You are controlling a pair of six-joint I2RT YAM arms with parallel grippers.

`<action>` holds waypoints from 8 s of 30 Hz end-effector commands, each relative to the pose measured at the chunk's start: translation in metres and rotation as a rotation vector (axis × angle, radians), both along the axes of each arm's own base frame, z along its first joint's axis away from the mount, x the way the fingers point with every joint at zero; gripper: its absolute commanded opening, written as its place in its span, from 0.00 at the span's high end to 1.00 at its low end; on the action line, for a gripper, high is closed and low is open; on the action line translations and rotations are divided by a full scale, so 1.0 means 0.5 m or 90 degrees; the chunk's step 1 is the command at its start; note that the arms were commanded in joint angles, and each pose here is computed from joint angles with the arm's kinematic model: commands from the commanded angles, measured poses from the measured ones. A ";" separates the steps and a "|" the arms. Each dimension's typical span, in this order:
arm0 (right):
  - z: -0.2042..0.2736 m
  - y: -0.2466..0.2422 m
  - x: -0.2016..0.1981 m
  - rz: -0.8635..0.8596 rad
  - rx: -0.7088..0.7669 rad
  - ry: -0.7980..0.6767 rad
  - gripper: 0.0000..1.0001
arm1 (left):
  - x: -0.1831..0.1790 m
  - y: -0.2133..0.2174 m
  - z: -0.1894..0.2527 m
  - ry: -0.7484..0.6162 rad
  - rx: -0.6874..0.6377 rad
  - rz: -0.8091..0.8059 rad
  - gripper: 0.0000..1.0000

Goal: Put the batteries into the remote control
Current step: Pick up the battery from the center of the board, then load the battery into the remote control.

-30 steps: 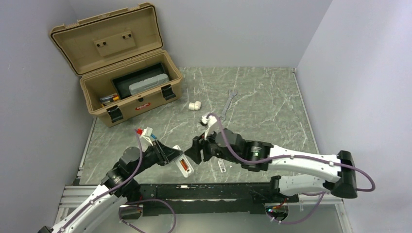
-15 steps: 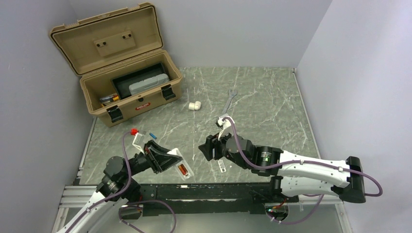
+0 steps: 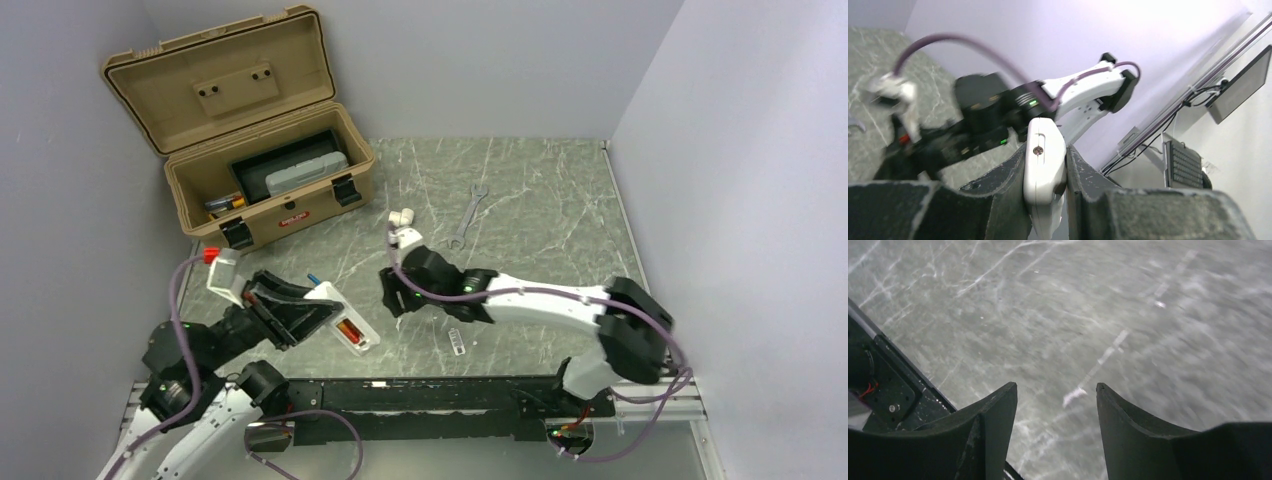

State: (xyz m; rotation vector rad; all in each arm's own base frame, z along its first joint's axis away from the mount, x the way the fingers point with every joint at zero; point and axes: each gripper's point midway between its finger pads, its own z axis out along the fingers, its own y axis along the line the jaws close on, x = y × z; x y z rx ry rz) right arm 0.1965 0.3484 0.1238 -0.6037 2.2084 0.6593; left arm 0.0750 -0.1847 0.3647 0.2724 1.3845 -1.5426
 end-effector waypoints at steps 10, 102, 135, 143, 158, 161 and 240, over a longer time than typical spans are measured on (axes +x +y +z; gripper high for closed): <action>-0.039 0.339 0.089 0.235 0.037 -0.046 0.31 | -0.019 0.034 0.065 -0.003 -0.009 0.031 1.00; 0.173 -0.060 -0.177 0.196 0.317 -0.077 1.00 | 0.053 0.007 -0.069 0.110 0.008 0.072 1.00; 0.335 -0.097 -0.188 0.231 0.378 -0.230 1.00 | 0.122 -0.049 -0.160 0.183 -0.098 0.042 1.00; 0.329 -0.064 -0.161 0.195 0.339 -0.221 1.00 | 0.150 -0.052 -0.191 0.231 -0.118 0.064 1.00; 0.249 0.049 -0.146 0.132 0.231 -0.181 1.00 | 0.174 -0.030 -0.219 0.290 -0.097 0.134 1.00; 0.241 0.050 -0.144 0.123 0.223 -0.180 1.00 | 0.172 -0.031 -0.220 0.291 -0.096 0.131 1.00; 0.226 0.062 -0.147 0.127 0.145 -0.229 0.75 | 0.169 -0.039 -0.236 0.312 -0.099 0.114 1.00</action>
